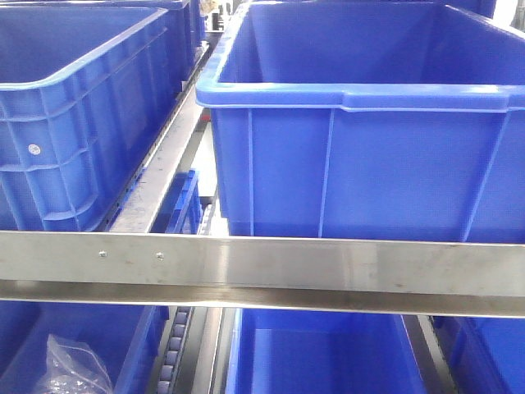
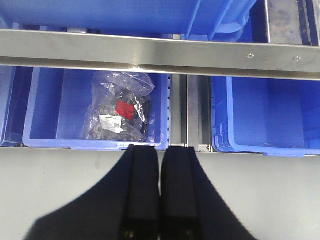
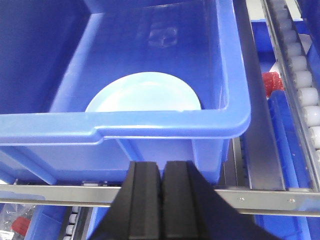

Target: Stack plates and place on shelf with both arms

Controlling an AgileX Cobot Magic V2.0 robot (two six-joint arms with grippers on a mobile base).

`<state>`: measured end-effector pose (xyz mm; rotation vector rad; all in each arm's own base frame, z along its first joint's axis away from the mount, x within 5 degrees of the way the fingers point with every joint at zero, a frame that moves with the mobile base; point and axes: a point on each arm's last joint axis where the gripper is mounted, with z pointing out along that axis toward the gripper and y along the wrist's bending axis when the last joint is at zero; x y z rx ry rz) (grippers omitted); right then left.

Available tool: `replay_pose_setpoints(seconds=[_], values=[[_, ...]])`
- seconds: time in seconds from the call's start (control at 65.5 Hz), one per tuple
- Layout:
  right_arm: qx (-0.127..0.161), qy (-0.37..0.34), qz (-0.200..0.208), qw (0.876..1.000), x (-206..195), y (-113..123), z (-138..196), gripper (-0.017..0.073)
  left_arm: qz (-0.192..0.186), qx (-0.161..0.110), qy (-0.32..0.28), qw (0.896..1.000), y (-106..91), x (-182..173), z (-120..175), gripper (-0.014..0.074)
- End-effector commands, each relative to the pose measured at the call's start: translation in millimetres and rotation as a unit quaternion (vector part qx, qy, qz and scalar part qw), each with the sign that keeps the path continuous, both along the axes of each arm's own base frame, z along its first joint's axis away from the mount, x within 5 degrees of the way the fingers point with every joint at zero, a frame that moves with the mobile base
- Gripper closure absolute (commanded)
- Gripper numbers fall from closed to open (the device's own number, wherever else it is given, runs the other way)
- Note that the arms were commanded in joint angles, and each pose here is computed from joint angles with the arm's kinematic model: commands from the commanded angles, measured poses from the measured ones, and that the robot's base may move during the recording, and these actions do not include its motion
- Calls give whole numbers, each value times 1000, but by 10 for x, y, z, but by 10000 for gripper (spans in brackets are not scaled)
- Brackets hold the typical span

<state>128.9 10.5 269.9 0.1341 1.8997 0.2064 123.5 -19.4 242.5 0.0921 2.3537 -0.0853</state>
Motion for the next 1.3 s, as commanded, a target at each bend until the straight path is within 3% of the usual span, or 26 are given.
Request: replay_pose_setpoints(seconds=[0.0,0.29,0.473,0.626,0.748,1.282], values=[[3,-59,0,998,28,0,174,511,-6,-9,-43,999,-24,50,127,512],[8,-170,-18,985,-469,-68,338,511,-6,-10,-43,999,-24,51,128,512],[1,-205,-63,977,-722,-132,-56,511,-6,-10,-43,999,-24,51,128,512],[0,-232,-69,970,-795,-135,-389,511,-6,-10,-43,999,-24,51,128,512],[2,-246,-69,967,-747,-138,-587,511,-6,-9,-42,999,-23,49,125,512],[5,-237,-69,969,-746,-138,-592,511,-6,-9,-43,999,-24,50,127,512]])
